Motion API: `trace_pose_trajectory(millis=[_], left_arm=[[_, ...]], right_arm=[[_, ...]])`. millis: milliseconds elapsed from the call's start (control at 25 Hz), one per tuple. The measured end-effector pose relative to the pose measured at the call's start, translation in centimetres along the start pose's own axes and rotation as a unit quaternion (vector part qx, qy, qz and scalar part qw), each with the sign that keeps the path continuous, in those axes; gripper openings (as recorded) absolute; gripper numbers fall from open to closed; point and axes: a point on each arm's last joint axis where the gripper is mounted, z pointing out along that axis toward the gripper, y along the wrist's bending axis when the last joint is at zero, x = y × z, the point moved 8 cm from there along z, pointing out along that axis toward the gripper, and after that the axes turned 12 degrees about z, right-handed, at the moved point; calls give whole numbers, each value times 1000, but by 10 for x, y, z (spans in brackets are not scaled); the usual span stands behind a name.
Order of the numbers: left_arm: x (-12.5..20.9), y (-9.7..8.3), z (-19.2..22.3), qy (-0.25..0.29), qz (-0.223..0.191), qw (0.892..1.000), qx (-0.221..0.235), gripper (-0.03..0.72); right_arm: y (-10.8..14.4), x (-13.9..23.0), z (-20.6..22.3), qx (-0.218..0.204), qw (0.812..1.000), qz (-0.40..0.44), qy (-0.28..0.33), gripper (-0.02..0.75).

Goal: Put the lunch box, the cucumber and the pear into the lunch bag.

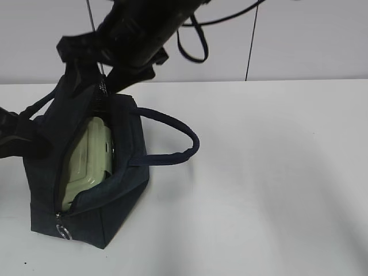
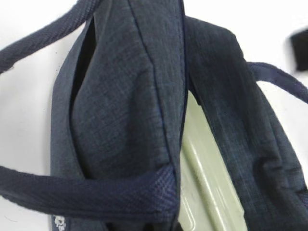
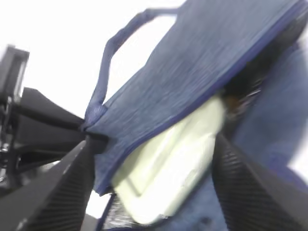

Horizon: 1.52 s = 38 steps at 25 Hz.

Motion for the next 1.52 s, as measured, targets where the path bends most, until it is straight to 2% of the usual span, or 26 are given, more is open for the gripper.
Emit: trace_pose_trajectory(millis=[80, 200, 400, 560, 640, 720, 800, 880, 1120, 1520], left_arm=[[0, 0, 0, 0, 0, 1000, 0, -19], [0, 0, 0, 0, 0, 1000, 0, -19], [0, 0, 0, 1, 0, 1000, 1, -19], [1, 0, 0, 2, 0, 1000, 1, -19], [1, 0, 0, 2, 0, 1000, 1, -19], [1, 0, 0, 2, 0, 1000, 1, -19], [1, -1, 0, 3, 0, 1000, 3, -19], [2, -1, 0, 4, 0, 1000, 4, -19], [-3, -5, -5, 9, 10, 1000, 15, -19], [-48, -9, -12, -6, 28, 999, 36, -20]], right_arm=[[-9, -1, -12, 41, 999, 5, 0, 582], [-27, 16, -8, 88, 995, 20, 50, 575], [-44, 37, 22, 104, 987, 44, 111, 529], [-47, 47, 43, 88, 985, 64, 137, 457], [-44, 47, 47, 78, 986, 63, 135, 378], [-40, 47, 49, 72, 987, 59, 131, 193], [-40, 46, 50, 71, 987, 58, 129, 62], [-40, 45, 50, 72, 988, 57, 128, 15], [-37, 36, 45, 70, 991, 58, 101, 6], [-43, 22, -20, 129, 989, 57, 32, 6]])
